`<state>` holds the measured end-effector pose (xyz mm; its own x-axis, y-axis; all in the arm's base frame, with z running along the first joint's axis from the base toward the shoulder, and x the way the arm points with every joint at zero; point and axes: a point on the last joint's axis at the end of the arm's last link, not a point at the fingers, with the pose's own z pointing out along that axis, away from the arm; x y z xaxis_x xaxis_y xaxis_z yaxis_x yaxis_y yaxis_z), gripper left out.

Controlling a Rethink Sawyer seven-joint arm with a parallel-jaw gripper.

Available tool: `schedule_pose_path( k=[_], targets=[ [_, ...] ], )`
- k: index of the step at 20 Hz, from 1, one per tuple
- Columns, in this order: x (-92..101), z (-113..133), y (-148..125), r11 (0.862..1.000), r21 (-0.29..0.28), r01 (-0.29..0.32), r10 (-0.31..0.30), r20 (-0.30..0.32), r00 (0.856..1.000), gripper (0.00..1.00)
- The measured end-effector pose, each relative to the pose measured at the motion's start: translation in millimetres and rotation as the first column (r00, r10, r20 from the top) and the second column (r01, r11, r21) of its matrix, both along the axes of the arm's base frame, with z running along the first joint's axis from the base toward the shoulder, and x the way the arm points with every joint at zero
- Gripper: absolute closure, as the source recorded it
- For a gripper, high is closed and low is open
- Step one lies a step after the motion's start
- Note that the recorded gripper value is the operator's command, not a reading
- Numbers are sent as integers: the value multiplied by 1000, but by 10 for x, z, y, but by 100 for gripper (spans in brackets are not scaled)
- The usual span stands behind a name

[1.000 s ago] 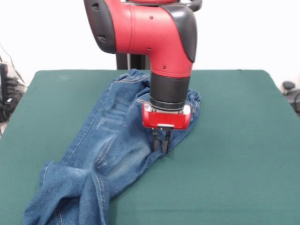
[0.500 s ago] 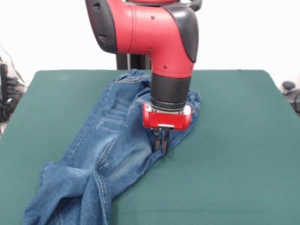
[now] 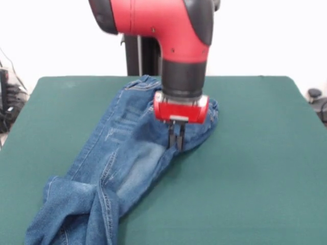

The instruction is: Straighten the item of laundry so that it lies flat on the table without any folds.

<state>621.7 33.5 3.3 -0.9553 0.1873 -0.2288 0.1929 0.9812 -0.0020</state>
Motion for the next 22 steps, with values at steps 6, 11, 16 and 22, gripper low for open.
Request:
schedule_pose_path(
  k=[6, 11, 16, 22],
  targets=[
    [27, 628, 271, 998, 21, 52, -51, -30, 998, 100],
    [22, 860, 504, 997, 41, 66, -64, -49, 997, 100],
    [7, 1007, 720, 996, 56, 67, -63, -58, 996, 100],
    [-38, 1006, 768, 993, 76, 94, -88, -75, 993, 100]
  ],
)
